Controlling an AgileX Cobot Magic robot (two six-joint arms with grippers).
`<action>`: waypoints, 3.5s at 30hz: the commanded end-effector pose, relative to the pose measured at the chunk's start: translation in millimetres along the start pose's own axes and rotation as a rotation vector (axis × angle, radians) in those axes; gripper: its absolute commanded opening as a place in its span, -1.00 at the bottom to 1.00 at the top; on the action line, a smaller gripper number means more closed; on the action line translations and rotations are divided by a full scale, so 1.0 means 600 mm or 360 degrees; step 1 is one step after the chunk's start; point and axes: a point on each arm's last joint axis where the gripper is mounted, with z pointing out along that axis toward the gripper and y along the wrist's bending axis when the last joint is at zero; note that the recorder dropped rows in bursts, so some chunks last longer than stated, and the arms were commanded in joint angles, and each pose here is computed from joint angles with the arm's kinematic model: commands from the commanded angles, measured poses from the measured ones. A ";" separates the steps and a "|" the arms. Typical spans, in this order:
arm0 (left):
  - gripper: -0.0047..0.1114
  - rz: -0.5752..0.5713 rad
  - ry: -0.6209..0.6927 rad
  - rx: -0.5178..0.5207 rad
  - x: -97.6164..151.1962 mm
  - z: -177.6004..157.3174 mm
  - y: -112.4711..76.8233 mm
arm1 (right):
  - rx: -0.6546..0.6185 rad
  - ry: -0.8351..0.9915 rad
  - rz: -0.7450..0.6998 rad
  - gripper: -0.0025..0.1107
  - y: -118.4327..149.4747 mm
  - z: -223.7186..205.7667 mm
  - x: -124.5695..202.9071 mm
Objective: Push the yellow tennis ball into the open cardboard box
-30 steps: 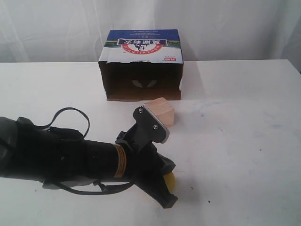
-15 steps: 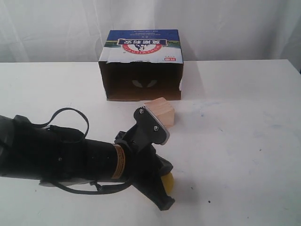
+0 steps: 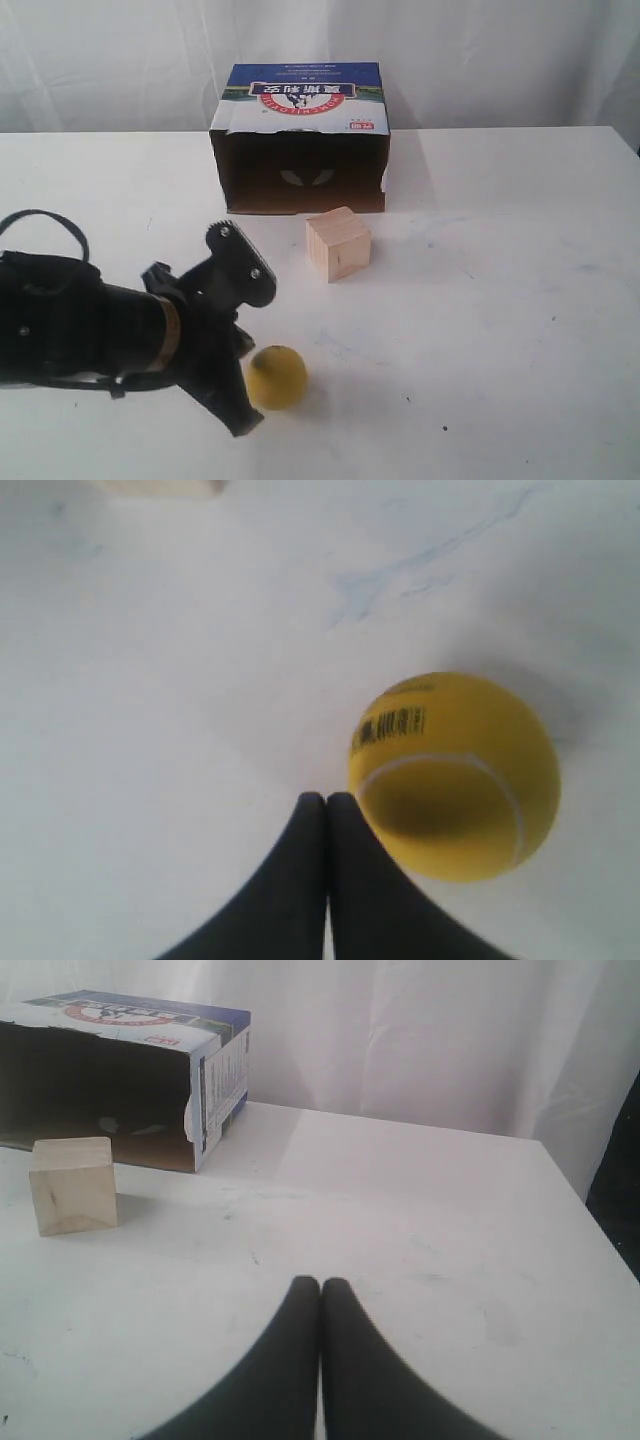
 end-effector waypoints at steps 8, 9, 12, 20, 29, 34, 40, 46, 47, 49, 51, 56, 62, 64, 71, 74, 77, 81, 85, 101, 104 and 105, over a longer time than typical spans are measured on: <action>-0.92 0.0060 0.0051 -0.0315 0.010 -0.068 0.059 | 0.0003 -0.0013 0.0003 -0.96 0.000 0.000 0.001; -0.92 0.0063 0.0071 -0.0317 0.018 -0.062 0.065 | 0.0003 -0.0013 0.0003 -0.96 0.000 0.000 0.001; -0.92 -0.0030 0.0172 -0.0347 0.049 -0.040 0.097 | 0.0003 -0.0013 0.0003 -0.96 0.000 0.000 0.001; -0.92 -0.0246 0.0324 -0.0278 0.118 0.000 0.113 | 0.0003 -0.0017 0.0003 -0.96 0.000 0.000 0.001; -0.92 -0.0298 0.0323 -0.0256 0.123 0.004 0.108 | 0.0003 -0.0017 0.0003 -0.96 0.000 0.000 0.001; -0.92 -0.0306 0.0266 -0.0230 0.114 0.002 0.101 | 0.0003 -0.0017 0.0003 -0.96 0.000 0.000 0.001; -0.92 -0.0327 0.0203 -0.0236 0.093 0.003 0.105 | 0.0003 -0.0017 0.0003 -0.96 0.000 0.000 0.001; -0.92 -0.0326 0.0110 -0.0211 0.075 0.003 0.108 | 0.0003 -0.0017 0.0003 -0.96 0.000 0.000 0.001; -0.92 -0.0325 0.0092 -0.0199 0.073 0.003 0.107 | 0.0003 -0.0017 0.0003 -0.96 0.000 0.000 0.001; -0.92 -0.0328 0.0085 -0.0193 0.072 0.003 0.105 | 0.0003 -0.0017 0.0003 -0.96 0.000 0.000 0.001; -0.92 -0.0318 0.0088 -0.0189 0.071 0.003 0.102 | 0.0003 -0.0017 0.0003 -0.96 0.000 0.000 0.001; -0.92 -0.0348 0.0046 -0.0155 0.065 0.004 0.096 | 0.0003 -0.0017 0.0003 -0.96 0.000 0.000 0.001; -0.92 -0.0406 -0.0041 -0.0094 0.057 0.005 0.091 | 0.0003 -0.0014 0.0003 -0.96 0.000 0.000 0.001; -0.92 -0.0417 -0.0051 -0.0088 0.056 0.005 0.091 | 0.0003 -0.0014 0.0003 -0.96 0.000 0.000 0.001; -0.92 -0.0445 -0.0104 -0.0027 0.040 0.014 0.082 | 0.0003 -0.0017 0.0003 -0.96 0.000 0.000 0.001; -0.92 -0.0376 -0.0091 -0.0101 0.029 0.007 0.093 | 0.0003 -0.0017 0.0003 -0.96 0.000 0.000 0.001; -0.92 -0.0307 -0.0069 -0.0229 0.027 -0.021 0.106 | 0.0003 -0.0017 0.0003 -0.96 0.000 0.000 0.001; -0.92 -0.0356 0.0026 -0.0368 0.066 -0.068 0.103 | 0.0003 -0.0017 0.0003 -0.96 0.000 0.000 0.001; -0.92 -0.0484 0.0061 -0.0420 0.102 -0.099 0.092 | 0.0003 -0.0017 0.0009 -0.96 0.000 0.000 0.001; -0.92 -0.0705 0.0096 -0.0362 0.130 -0.111 0.059 | 0.0003 -0.0014 0.0055 -0.96 0.000 0.000 0.001; -0.92 -0.0710 0.0176 -0.0389 0.147 -0.110 0.057 | 0.0003 -0.0014 0.0055 -0.96 0.000 0.000 0.001; -0.92 -0.0713 0.0204 -0.0396 0.153 -0.110 0.055 | 0.0003 -0.0014 0.0055 -0.96 0.000 0.000 0.001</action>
